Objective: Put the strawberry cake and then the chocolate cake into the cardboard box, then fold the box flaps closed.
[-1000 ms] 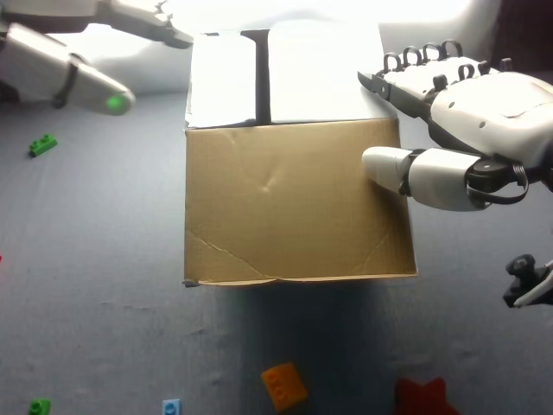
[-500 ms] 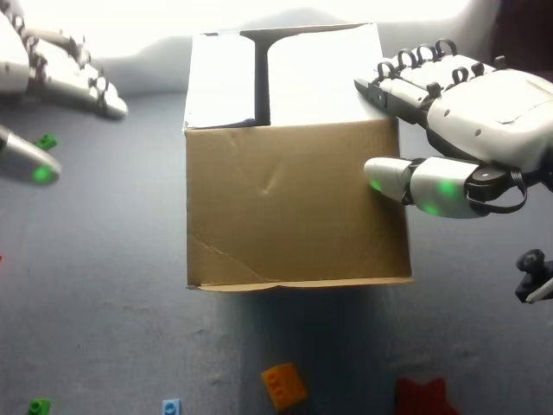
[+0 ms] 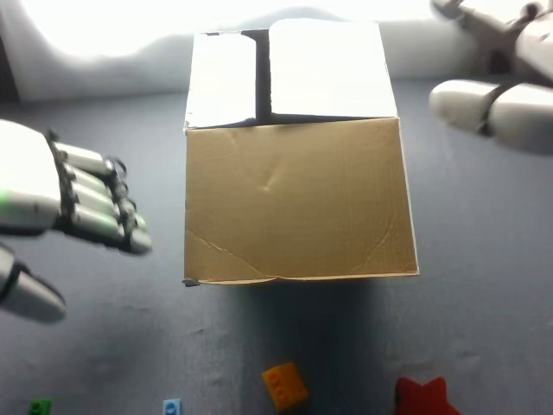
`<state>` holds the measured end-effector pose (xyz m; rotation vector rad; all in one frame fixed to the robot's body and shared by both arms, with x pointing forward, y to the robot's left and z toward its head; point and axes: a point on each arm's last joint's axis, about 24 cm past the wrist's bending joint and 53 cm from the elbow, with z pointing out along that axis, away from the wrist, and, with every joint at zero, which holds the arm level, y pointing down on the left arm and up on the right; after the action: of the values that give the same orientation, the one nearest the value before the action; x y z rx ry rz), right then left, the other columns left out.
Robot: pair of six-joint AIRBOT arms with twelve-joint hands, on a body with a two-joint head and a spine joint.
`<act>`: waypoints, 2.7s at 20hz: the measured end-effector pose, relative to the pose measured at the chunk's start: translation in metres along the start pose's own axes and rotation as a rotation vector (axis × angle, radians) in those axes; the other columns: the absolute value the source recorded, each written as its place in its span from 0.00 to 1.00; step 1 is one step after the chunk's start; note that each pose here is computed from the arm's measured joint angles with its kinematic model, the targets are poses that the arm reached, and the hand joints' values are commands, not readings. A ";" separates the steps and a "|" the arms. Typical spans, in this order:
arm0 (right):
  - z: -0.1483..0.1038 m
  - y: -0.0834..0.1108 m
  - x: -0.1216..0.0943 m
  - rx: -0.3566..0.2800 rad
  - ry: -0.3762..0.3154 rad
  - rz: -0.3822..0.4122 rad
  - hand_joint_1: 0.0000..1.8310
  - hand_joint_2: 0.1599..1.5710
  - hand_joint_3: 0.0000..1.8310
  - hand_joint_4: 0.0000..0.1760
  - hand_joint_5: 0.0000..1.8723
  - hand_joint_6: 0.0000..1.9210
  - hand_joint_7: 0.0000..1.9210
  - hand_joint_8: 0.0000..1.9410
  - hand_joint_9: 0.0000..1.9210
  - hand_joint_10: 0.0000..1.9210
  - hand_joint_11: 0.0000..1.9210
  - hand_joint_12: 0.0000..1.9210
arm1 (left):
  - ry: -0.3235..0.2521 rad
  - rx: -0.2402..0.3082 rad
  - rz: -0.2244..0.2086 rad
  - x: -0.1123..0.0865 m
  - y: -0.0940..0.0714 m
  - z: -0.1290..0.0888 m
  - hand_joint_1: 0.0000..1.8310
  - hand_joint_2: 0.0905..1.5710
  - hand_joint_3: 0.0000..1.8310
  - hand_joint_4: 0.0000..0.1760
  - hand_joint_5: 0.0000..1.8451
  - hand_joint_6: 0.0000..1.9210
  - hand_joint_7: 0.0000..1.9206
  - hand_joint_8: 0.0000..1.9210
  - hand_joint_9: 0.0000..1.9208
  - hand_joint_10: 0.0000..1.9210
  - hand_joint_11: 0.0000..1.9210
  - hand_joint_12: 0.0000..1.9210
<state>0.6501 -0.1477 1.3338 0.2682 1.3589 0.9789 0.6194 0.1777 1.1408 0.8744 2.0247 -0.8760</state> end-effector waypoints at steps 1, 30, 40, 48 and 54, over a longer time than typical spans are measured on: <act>-0.009 -0.010 -0.010 0.029 -0.013 0.011 0.00 0.83 0.00 0.00 0.00 0.00 0.02 0.00 0.00 0.00 0.00 0.00 | 0.006 0.018 0.010 0.006 -0.009 0.004 0.01 0.81 0.00 0.00 0.12 0.00 0.13 0.00 0.14 0.00 0.00 0.42; -0.043 -0.046 0.012 0.177 0.107 0.061 0.00 0.85 0.00 0.00 0.01 0.00 0.03 0.00 0.00 0.00 0.00 0.00 | -0.194 0.226 -0.021 -0.082 -0.108 -0.008 0.01 0.81 0.00 0.00 0.12 0.00 0.13 0.00 0.15 0.00 0.00 0.41; -0.043 -0.020 0.055 0.037 0.288 -0.270 0.00 0.85 0.00 0.00 0.01 0.00 0.03 0.00 0.02 0.01 0.00 0.00 | -0.299 0.222 0.071 -0.162 -0.084 0.000 0.00 0.81 0.00 0.00 0.11 0.00 0.12 0.00 0.13 0.00 0.00 0.40; -0.043 -0.020 0.069 -0.007 0.339 -0.398 0.00 0.85 0.00 0.00 0.01 0.00 0.04 0.00 0.01 0.00 0.00 0.00 | -0.271 0.127 0.040 -0.177 -0.023 0.057 0.00 0.82 0.00 0.00 0.11 0.00 0.13 0.00 0.14 0.00 0.00 0.39; -0.039 -0.034 0.067 0.024 0.353 -0.362 0.00 0.85 0.00 0.00 0.02 0.00 0.04 0.00 0.03 0.01 0.02 0.01 | -0.260 0.129 -0.025 -0.160 -0.017 0.067 0.01 0.82 0.00 0.00 0.11 0.00 0.12 0.00 0.13 0.00 0.00 0.38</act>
<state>0.6232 -0.1346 1.2548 -0.1402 1.6698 0.7252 0.7078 0.0704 1.2454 0.7614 1.7734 -1.0851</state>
